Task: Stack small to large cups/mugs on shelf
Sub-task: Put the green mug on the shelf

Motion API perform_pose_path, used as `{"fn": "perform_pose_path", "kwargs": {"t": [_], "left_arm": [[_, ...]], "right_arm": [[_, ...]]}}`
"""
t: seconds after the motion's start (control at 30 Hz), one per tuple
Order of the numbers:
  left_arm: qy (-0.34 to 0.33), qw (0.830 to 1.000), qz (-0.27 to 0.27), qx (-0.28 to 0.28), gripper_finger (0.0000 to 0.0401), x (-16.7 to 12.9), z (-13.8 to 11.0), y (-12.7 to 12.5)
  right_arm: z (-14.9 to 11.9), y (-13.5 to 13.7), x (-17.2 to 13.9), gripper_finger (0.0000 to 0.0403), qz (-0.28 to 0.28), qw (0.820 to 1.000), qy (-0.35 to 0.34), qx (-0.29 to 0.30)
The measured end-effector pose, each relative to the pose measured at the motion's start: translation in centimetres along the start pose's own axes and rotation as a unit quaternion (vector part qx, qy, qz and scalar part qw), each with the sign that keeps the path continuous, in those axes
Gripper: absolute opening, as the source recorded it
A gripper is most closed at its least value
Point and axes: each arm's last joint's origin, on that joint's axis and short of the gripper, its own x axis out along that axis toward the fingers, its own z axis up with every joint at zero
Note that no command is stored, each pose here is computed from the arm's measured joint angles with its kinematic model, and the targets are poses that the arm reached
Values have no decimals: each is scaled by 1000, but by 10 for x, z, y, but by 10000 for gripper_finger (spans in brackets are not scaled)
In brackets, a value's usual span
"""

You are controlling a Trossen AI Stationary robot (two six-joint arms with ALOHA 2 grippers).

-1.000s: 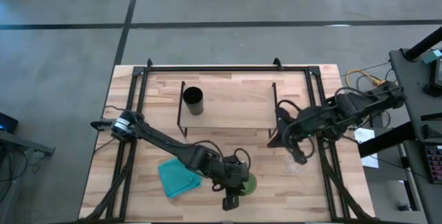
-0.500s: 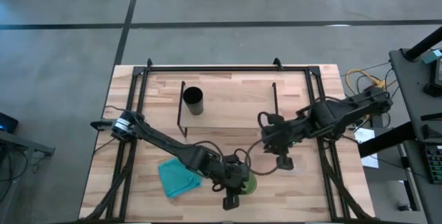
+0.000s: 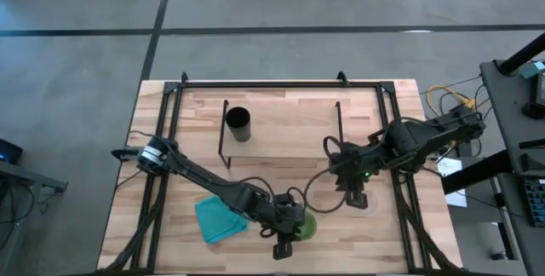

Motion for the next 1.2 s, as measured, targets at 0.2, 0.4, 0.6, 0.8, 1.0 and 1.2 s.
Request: {"fn": "perform_pose_path", "kwargs": {"t": [0.2, 0.4, 0.6, 0.8, 1.0, 1.2], "left_arm": [[-3, 1000, -2, 24, 88, 3, -2, 1], [10, 995, -35, 97, 88, 11, -6, -1], [40, 992, -42, 108, 88, 28, -17, 3], [39, 992, -41, 109, 88, 29, -17, 3], [26, 991, -45, 126, 88, 24, -10, -1], [23, 990, -46, 134, 88, 23, -8, -2]], "right_arm": [[-6, -2, -15, 69, 10, 1000, -21, 14], [-8, -3, -20, 71, 12, 999, -30, 19], [-8, -3, -20, 71, 12, 999, -30, 23], [-8, -3, -20, 69, 12, 999, -30, 23], [-8, -3, -20, 73, 11, 999, -29, 23], [-8, -3, -20, 68, 11, 999, -30, 22]]}}
